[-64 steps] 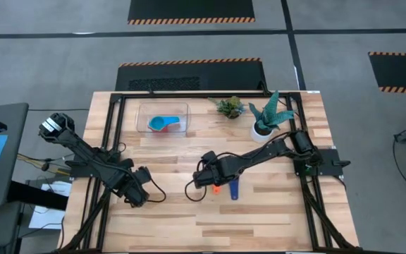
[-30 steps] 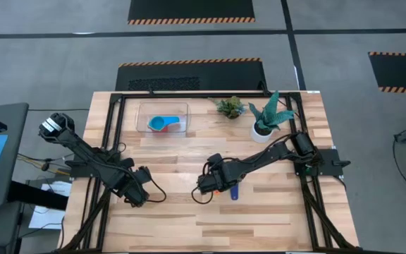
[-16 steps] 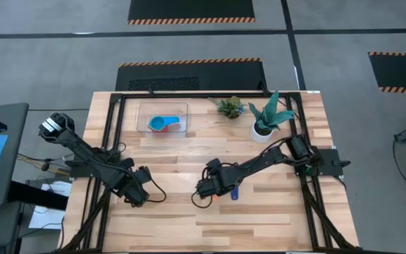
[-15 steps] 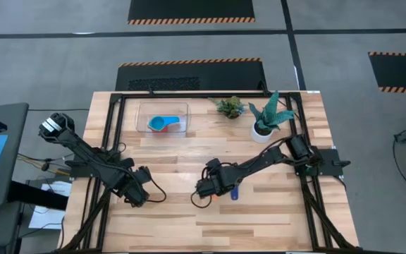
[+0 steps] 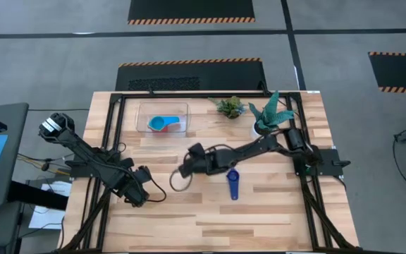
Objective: Nest measuring cups in basket
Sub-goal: Move the orange measuring cup to the top of the table
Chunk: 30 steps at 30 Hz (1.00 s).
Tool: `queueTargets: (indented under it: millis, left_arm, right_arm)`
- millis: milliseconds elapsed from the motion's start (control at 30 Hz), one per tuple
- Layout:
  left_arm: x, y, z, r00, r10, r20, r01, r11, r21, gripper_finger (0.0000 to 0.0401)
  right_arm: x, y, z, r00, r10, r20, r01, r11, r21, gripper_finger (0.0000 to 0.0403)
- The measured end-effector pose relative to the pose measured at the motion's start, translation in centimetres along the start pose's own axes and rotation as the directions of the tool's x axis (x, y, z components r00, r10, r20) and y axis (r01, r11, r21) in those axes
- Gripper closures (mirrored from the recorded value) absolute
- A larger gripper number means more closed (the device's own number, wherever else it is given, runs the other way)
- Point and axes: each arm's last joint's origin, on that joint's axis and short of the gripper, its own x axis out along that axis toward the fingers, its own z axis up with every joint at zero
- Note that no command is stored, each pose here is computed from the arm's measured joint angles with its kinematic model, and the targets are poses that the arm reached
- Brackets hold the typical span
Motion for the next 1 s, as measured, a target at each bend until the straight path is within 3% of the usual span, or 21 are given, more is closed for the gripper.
queueTargets:
  millis: [200, 300, 500, 767, 900, 1000]
  left_arm:
    - [0.0, 0.0, 0.0, 1.000, 0.000, 0.000, 0.000, 1.000, -0.008, 0.0401]
    - [0.0, 0.0, 0.0, 1.000, 0.000, 0.000, 0.000, 1.000, -0.023, 0.0401]
    - [0.0, 0.0, 0.0, 1.000, -0.002, 0.001, 0.002, 0.999, -0.035, 0.0401]
    - [0.0, 0.0, 0.1, 1.000, 0.011, 0.027, -0.010, 0.999, -0.034, 0.0401]
    - [0.0, 0.0, 0.1, 0.999, 0.010, 0.032, -0.009, 1.000, -0.021, 0.0401]
    - [0.0, 0.0, 0.1, 0.999, 0.014, 0.040, -0.013, 1.000, -0.020, 0.0401]
  right_arm:
    - [1.3, 0.0, 3.8, 0.988, 0.139, 0.071, -0.141, 0.990, 0.018, 0.0393]
    - [0.6, 0.5, 4.7, 0.987, 0.149, 0.052, -0.147, 0.988, -0.034, 0.0392]
    - [-3.2, 1.4, 3.6, 0.997, -0.057, -0.052, 0.046, 0.982, -0.181, 0.0398]
    - [-5.9, 1.0, -1.1, 0.952, -0.265, -0.154, 0.242, 0.959, -0.148, 0.0395]
    - [-5.3, 0.4, -2.9, 0.919, -0.355, -0.171, 0.333, 0.932, -0.142, 0.0398]
    - [-4.0, 0.4, -3.4, 0.911, -0.364, -0.191, 0.347, 0.930, -0.120, 0.0397]
